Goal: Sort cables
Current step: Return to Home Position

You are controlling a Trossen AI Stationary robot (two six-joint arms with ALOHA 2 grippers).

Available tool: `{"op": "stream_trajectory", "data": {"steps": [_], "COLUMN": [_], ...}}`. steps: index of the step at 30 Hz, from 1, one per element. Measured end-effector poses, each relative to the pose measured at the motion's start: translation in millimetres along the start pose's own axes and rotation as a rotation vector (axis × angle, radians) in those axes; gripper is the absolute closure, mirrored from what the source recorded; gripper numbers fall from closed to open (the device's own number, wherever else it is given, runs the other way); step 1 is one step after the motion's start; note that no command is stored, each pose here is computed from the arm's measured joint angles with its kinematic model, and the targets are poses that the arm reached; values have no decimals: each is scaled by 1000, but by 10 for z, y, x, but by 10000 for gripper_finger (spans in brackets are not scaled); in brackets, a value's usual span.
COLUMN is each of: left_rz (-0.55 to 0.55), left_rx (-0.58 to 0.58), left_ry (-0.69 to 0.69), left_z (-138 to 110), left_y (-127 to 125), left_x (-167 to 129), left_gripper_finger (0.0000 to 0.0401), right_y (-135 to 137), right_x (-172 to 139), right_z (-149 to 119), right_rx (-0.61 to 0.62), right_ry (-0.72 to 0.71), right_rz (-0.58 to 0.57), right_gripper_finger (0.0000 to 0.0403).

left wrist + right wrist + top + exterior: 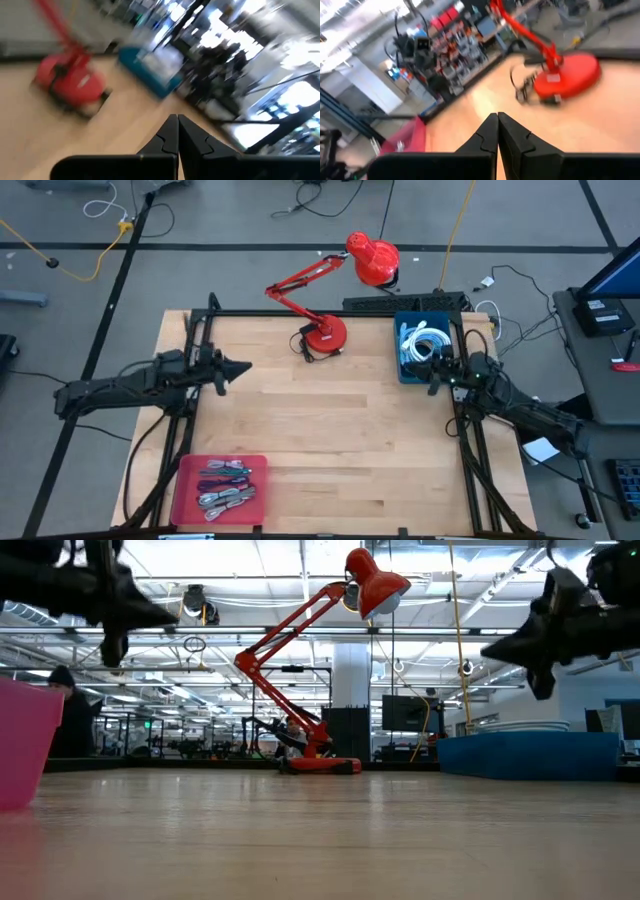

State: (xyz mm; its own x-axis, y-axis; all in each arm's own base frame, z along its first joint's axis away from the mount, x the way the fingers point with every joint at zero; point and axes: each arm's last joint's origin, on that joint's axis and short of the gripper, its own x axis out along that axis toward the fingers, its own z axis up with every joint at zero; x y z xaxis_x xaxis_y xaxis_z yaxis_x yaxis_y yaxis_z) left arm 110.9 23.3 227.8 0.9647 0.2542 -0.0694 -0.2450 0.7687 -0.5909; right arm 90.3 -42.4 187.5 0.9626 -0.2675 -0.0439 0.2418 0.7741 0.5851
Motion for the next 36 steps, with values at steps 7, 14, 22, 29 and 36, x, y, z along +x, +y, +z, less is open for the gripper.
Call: {"op": "stream_trajectory", "data": {"steps": [7, 14, 22, 29, 36], "left_rz": [71, 88, 86, 118, 254], "left_rx": [-86, -168, -60, 285, 316], "left_ry": [99, 160, 178, 192, 177], "left_z": [-363, -659, -669, -681, -694], "left_y": [263, 470, 477, 506, 566], "left_x": [43, 54, 51, 63, 96], "left_gripper_finger": [401, 401, 401, 396, 399], "right_y": [-72, -152, -174, -273, -346], "right_x": [-46, -96, -99, -62, -25], "right_z": [-201, -344, -375, -415, -471], "right_rx": [20, 28, -71, -111, -133], "right_ry": [118, 253, 291, 314, 389], "right_rz": [-28, -105, -116, -323, -441], "right_gripper_finger": [403, 403, 403, 403, 403]}}
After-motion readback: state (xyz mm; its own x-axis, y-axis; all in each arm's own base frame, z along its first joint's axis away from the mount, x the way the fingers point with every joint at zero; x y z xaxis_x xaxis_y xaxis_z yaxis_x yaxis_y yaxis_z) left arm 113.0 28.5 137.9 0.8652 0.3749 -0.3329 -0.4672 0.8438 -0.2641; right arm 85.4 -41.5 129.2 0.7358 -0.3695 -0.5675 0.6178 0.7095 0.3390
